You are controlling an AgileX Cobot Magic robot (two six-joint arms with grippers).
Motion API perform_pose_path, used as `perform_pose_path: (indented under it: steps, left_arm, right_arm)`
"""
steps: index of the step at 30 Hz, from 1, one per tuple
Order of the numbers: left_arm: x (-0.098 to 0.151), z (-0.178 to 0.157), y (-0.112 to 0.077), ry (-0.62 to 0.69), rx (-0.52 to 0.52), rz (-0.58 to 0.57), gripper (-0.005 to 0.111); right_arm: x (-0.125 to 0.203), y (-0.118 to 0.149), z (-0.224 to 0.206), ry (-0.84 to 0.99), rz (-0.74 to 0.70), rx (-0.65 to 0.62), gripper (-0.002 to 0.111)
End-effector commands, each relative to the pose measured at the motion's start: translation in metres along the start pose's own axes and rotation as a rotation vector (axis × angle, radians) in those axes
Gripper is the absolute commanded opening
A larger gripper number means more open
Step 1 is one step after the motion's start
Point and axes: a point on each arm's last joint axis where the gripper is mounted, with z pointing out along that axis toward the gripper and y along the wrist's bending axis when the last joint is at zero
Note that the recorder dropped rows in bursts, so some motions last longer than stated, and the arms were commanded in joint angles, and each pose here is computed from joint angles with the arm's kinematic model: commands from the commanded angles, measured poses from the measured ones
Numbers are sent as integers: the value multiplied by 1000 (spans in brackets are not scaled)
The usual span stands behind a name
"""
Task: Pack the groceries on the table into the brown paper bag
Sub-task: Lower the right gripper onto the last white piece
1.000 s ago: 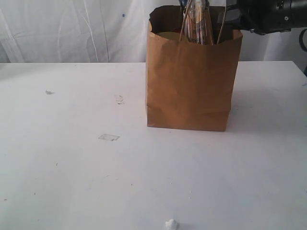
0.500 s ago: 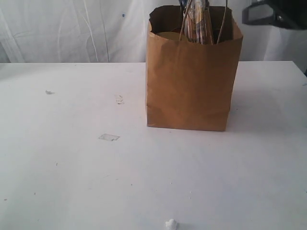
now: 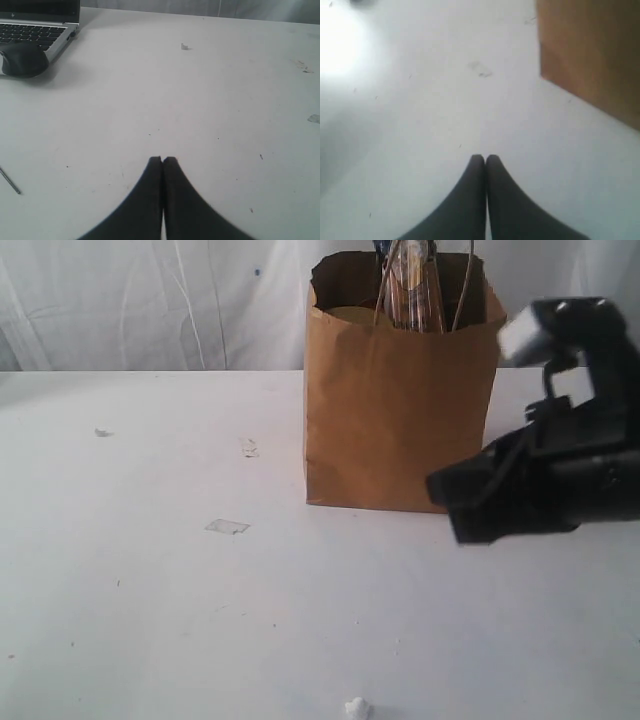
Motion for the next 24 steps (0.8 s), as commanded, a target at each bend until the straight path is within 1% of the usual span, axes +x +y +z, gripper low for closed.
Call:
perform_pose_path:
  steps: [1, 4, 6, 9, 12, 14, 17, 18, 20, 24]
  left_arm:
    - [1, 0, 0, 3, 7, -4, 0]
    - [1, 0, 0, 3, 7, -4, 0]
    - [1, 0, 0, 3, 7, -4, 0]
    - [1, 0, 0, 3, 7, -4, 0]
    - [1, 0, 0, 3, 7, -4, 0]
    - [1, 0, 0, 3, 7, -4, 0]
    - [1, 0, 0, 3, 7, -4, 0]
    - [1, 0, 0, 3, 7, -4, 0]
    - [1, 0, 0, 3, 7, -4, 0]
    - [1, 0, 0, 3, 7, -4, 0]
  right_arm:
    - [17, 18, 29, 200, -136, -74, 0]
    - [31, 27, 54, 371, -196, -79, 0]
    - [39, 32, 70, 474, -223, -49, 0]
    - [45, 36, 88, 559, -239, -4, 0]
    - [46, 43, 100, 574, -247, -24, 0]
    - [45, 47, 106, 548, -255, -30, 0]
    - [45, 50, 112, 529, -321, -48, 0]
    - [47, 50, 114, 538, -316, -50, 1]
    - [51, 49, 117, 562, -309, -54, 7]
    - [60, 47, 128, 617, -283, -62, 26]
